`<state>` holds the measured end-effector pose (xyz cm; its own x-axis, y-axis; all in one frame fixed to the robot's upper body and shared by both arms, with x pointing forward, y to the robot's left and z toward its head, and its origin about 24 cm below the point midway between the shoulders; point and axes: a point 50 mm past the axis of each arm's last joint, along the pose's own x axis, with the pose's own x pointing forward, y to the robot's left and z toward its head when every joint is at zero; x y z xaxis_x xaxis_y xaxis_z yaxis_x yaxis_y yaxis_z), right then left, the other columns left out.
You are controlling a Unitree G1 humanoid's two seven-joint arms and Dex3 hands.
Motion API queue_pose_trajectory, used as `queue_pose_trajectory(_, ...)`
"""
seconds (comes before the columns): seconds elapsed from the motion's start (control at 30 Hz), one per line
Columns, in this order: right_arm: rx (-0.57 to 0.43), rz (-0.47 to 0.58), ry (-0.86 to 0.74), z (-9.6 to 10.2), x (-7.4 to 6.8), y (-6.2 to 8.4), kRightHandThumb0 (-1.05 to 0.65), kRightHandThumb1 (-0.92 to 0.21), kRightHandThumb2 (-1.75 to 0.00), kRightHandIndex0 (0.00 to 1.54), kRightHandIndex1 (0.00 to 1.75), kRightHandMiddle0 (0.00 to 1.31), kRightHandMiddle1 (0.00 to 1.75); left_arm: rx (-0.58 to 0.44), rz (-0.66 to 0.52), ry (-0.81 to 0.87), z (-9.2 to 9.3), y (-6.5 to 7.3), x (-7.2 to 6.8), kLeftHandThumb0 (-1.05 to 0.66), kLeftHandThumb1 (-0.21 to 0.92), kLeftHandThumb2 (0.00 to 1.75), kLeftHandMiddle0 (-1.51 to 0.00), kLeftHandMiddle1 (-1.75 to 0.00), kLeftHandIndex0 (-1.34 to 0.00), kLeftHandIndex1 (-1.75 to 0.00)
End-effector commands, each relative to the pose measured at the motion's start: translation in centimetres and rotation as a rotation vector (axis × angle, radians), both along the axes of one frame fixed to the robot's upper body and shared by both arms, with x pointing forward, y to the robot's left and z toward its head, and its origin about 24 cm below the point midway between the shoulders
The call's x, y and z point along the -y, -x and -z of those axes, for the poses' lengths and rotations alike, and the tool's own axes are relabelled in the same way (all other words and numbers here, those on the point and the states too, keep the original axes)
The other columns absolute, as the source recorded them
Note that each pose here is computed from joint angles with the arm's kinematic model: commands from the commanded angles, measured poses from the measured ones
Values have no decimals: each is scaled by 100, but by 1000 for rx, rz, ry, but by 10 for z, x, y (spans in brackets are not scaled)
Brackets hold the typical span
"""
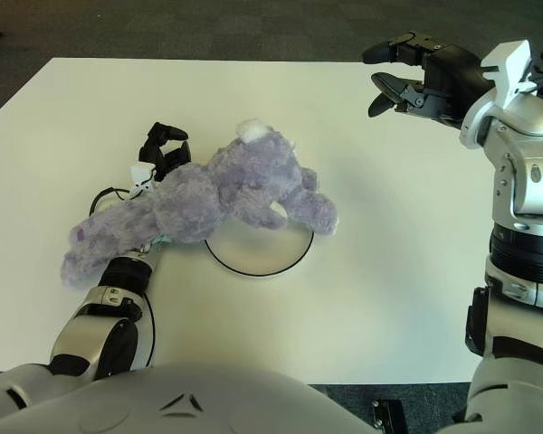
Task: Put the doll into the plate.
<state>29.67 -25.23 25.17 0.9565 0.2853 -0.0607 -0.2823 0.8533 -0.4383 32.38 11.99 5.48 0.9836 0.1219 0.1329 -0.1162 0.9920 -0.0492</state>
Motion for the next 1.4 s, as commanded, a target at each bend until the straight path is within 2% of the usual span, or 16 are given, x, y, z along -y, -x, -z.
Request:
queue_pose_trajectory(0.0, 12, 8, 11, -4, -1, 1, 35, -89, -36, 43, 150, 0, 108, -26, -13, -3, 6, 4, -4, -41, 56, 101, -107, -175, -42, -175)
queue_pose_trajectory(0.03, 12, 8, 11, -4, -1, 1, 35, -89, -36, 43, 150, 0, 108, -26, -12, -3, 6, 4, -4, -41, 56, 101, -107, -175, -42, -175)
queue_pose_trajectory(0.07, 89, 242, 10, 40, 10, -15, 35, -89, -36, 43, 150, 0, 108, -26, -12, -4, 6, 4, -4, -41, 56, 101, -107, -175, -42, -175)
queue_pose_trajectory(0.1, 141, 396, 30, 77, 13, -18, 25, -79, -46, 39, 143, 3, 113, -25, -12, -5, 6, 4, -4, -41, 56, 101, -107, -175, -42, -175)
queue_pose_trajectory(0.13, 177, 486, 50, 102, 12, -17, 11, -60, -71, 34, 130, 6, 122, -25, -12, -5, 6, 4, -4, -41, 56, 100, -107, -175, -42, -175)
queue_pose_trajectory(0.17, 191, 519, 53, 117, 9, -17, 2, -48, -88, 31, 123, 9, 128, -24, -11, -6, 6, 4, -4, -41, 56, 100, -107, -175, -42, -175)
queue_pose_trajectory(0.27, 184, 507, 35, 127, 7, -19, -8, -33, -108, 29, 122, 10, 136, -23, -8, -8, 6, 4, -4, -41, 56, 101, -108, -175, -42, -175)
queue_pose_trajectory(0.37, 159, 517, 18, 148, 8, -20, -11, -29, -115, 32, 128, 10, 140, -23, -3, -7, 7, 5, -4, -41, 56, 101, -108, -175, -42, -175)
queue_pose_trajectory(0.43, 151, 529, 15, 158, 9, -20, -12, -28, -117, 34, 132, 11, 143, -24, 0, -5, 7, 5, -4, -41, 56, 101, -108, -175, -42, -175)
queue_pose_trajectory(0.47, 145, 536, 18, 163, 9, -20, 6, -43, -99, 39, 140, 11, 146, -25, 2, -4, 8, 5, -4, -41, 56, 101, -109, -175, -42, -175)
queue_pose_trajectory(0.5, 143, 540, 21, 166, 9, -20, 17, -53, -86, 43, 144, 13, 149, -26, 3, -3, 8, 5, -4, -41, 56, 101, -109, -175, -42, -175)
queue_pose_trajectory(0.63, 146, 542, 31, 174, 8, -21, 32, -62, -74, 51, 149, 18, 156, -27, 6, -2, 8, 5, -5, -41, 55, 102, -110, -175, -43, -175)
queue_pose_trajectory(0.67, 150, 542, 32, 175, 8, -21, 21, -60, -80, 54, 149, 22, 158, -27, 6, -2, 8, 5, -5, -41, 55, 102, -110, -175, -43, -175)
queue_pose_trajectory(0.8, 153, 527, 18, 182, 8, -22, 4, -50, -97, 62, 149, 32, 164, -25, 11, -3, 8, 5, -6, -41, 54, 103, -110, -175, -44, -175)
queue_pose_trajectory(1.2, 110, 420, -264, 189, 8, -26, 0, -29, -130, 72, 161, 40, 171, -18, 20, -7, 9, 5, -8, -41, 54, 104, -110, -175, -44, -175)
queue_pose_trajectory(1.37, 121, 387, -380, 189, 8, -27, 0, -21, -139, 78, 158, 45, 174, -17, 24, -15, 9, 5, -8, -41, 54, 104, -110, -175, -44, -175)
